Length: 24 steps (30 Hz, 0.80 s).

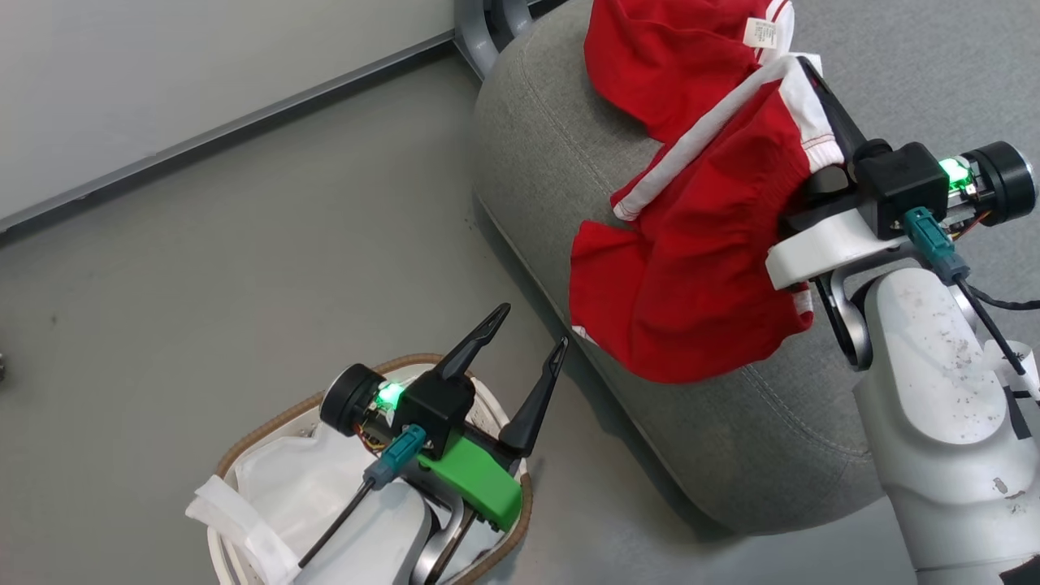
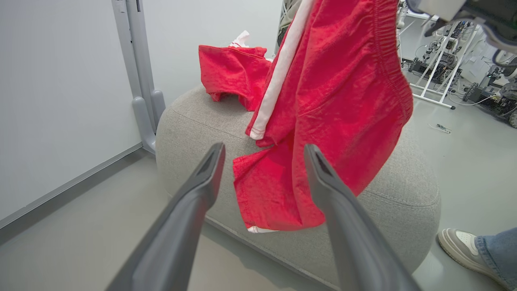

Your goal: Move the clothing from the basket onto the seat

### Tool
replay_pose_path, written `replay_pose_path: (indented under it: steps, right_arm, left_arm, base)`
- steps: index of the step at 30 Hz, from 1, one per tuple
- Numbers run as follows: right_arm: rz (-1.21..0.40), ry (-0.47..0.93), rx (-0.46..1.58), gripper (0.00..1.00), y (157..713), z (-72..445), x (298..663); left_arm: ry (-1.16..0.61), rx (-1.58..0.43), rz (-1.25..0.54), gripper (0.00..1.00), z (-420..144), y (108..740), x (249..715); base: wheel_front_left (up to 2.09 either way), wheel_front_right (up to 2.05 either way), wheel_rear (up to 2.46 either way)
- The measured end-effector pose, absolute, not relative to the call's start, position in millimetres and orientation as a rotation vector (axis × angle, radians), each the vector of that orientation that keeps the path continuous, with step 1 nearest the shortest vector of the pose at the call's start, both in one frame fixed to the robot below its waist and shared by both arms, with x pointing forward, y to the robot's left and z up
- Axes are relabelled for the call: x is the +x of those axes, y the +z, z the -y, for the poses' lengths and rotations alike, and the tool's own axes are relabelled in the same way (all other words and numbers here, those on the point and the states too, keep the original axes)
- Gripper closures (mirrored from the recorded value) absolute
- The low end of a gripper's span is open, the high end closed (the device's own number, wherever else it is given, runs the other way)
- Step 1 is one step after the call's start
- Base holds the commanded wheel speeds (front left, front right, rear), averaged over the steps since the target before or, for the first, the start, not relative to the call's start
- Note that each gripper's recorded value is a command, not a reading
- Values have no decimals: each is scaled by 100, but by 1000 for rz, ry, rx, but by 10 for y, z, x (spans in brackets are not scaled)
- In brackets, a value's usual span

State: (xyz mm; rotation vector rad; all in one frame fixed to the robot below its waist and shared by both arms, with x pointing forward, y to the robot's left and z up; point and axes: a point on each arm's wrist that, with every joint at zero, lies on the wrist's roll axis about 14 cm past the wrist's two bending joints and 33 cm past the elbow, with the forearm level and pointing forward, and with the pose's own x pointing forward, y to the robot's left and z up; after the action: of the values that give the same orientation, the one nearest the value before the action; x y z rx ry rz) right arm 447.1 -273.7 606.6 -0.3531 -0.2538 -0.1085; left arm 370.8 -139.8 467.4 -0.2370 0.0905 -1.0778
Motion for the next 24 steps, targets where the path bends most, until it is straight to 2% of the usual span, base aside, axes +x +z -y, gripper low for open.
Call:
replay_pose_path:
  steps: [4, 13, 19, 24]
  right_arm:
    - [270, -83, -412, 100, 6171, 2746, 4631]
    - [424, -71, -624, 100, 7043, 2926, 5059]
    - [507, -148, -781, 100, 7840, 3207, 5233]
    - [516, -244, -822, 100, 8194, 3522, 5302]
  left_arm:
    - [-1069, -241, -101, 0, 1372, 4614, 3763]
    - [-996, -245, -106, 0, 1154, 4576, 3857]
    - [-959, -240, -122, 0, 1010, 4501, 3883]
    - [-933, -243, -122, 0, 919, 4457, 3955]
  base:
    - [0, 0, 0]
    - [0, 0, 0]
    - [0, 0, 0]
    - [0, 0, 0]
